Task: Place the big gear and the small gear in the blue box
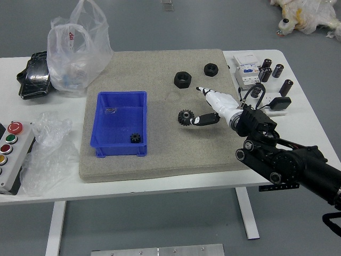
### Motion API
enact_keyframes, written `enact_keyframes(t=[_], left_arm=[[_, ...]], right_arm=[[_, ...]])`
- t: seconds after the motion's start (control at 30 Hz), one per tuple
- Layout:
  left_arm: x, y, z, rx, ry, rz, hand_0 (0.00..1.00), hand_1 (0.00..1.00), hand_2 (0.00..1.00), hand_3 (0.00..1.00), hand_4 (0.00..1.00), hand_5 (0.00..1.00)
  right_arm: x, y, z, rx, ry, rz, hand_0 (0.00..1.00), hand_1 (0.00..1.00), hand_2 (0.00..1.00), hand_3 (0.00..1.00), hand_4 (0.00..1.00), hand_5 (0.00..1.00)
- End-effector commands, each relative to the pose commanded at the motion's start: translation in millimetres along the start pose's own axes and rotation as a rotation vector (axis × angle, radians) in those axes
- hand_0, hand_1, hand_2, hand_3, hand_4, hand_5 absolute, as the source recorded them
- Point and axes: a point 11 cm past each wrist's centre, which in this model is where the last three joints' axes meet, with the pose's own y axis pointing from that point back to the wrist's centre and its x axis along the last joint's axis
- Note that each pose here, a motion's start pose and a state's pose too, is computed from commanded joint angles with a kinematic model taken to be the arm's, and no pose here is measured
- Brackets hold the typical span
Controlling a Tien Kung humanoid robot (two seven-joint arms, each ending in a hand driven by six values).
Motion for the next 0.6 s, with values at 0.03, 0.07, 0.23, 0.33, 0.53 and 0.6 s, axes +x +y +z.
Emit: enact_keyframes(t=[0.03,0.07,0.23,0.33,0.53,0.6], left_arm=[[0.6,0.0,-0.3,0.001,0.0,0.001,0.858,0.878,0.871,0.978,0.844,0.776],[1.0,-0.1,-0.7,0.003,0.001,0.002,0.858,0.878,0.871,0.978,0.844,0.776],[1.3,-0.2,-1.3,0.004,0.0,0.003,0.858,0.877,0.868,0.977,0.842,0.774],[0.8,-0.1,-0.7,0.002,-0.001,0.003,0.857,0.876,0.869,0.976,0.838,0.77],[-0.3,0.1,0.1,0.002,-0.001,0.001,0.856,0.876,0.867,0.976,0.837,0.767],[-0.5,0.3,0.4,0.002,-0.001,0.001,0.856,0.876,0.867,0.976,0.837,0.767]], right_arm=[[0.6,-0.2,1.1,-0.003,0.003,0.0,0.643,0.926,0.983,0.998,0.998,0.605],[1.2,-0.4,1.8,-0.005,0.005,0.001,0.643,0.926,0.983,0.998,0.998,0.605],[0.6,-2.0,1.7,-0.009,0.011,-0.005,0.641,0.925,0.974,0.998,0.998,0.613],[-2.6,-3.6,-1.8,-0.004,0.014,-0.015,0.631,0.897,0.924,0.99,0.998,0.619],[-9.1,-8.9,-17.2,0.017,0.04,-0.042,0.615,0.818,0.81,0.932,0.993,0.525],[-11.4,-10.6,-21.1,0.021,0.049,-0.05,0.615,0.818,0.81,0.932,0.993,0.525]])
